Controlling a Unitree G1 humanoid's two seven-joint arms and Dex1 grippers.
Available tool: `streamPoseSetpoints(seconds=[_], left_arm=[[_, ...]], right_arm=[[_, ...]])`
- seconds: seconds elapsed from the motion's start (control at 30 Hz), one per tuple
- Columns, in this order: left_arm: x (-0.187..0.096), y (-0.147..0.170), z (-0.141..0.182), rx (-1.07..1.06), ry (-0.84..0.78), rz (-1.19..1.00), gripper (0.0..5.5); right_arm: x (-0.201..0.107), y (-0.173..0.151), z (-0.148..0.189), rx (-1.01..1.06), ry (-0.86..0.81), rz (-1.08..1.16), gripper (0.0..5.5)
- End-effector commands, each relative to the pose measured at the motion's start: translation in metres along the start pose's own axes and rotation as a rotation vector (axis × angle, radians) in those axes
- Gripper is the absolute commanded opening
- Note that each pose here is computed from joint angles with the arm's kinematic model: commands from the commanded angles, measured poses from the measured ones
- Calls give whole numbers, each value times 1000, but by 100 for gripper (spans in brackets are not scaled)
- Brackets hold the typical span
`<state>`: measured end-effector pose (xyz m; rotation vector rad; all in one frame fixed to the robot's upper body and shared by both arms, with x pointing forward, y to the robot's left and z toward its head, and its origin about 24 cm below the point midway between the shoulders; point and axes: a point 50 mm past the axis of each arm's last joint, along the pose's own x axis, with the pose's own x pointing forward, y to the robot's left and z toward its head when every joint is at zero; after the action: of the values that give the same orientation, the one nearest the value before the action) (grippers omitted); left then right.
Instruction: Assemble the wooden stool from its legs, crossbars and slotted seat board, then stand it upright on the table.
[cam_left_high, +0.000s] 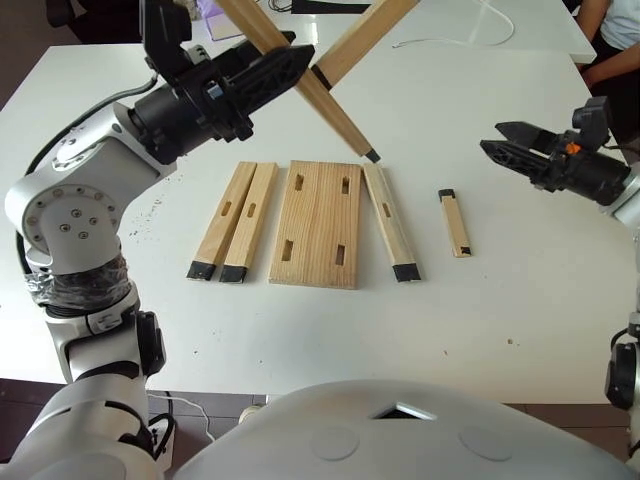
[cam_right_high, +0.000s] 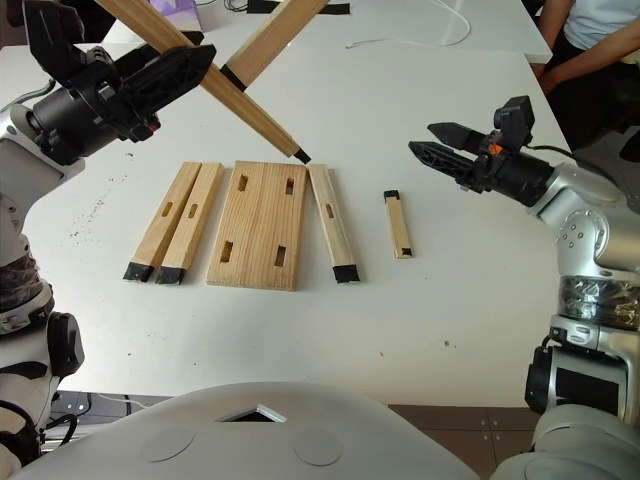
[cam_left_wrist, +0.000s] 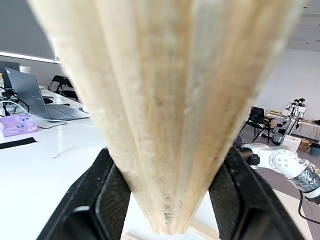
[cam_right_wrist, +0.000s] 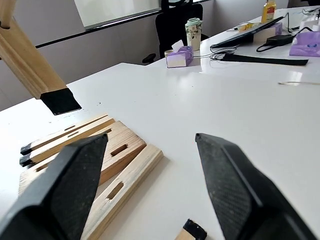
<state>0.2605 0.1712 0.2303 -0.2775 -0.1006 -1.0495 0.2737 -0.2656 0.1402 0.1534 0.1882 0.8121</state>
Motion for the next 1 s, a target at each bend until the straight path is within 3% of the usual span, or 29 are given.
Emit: streamPoseSetpoints(seconds=[0.03, 0.17, 0.3, 0.37, 0.5, 1.0], left_arm=[[-11, -4, -5, 45, 131, -89, 206], [-22, -4, 9, 98, 207, -252, 206], [-30, 6, 27, 179, 310, -383, 206], [-38, 11, 21, 192, 419, -452, 206], [-51, 18, 13, 222, 545, -521, 206], [-55, 19, -21, 234, 522, -480, 206]], right_arm=[[-4, -22, 3, -4, -154, -366, 323], [-11, -32, -6, 43, -235, -653, 323], [-18, -35, -16, 98, -269, -812, 323], [-22, -35, -22, 102, -245, -853, 323], [-23, -38, -26, 110, -223, -865, 323], [1, -45, -15, 114, -216, -769, 323]])
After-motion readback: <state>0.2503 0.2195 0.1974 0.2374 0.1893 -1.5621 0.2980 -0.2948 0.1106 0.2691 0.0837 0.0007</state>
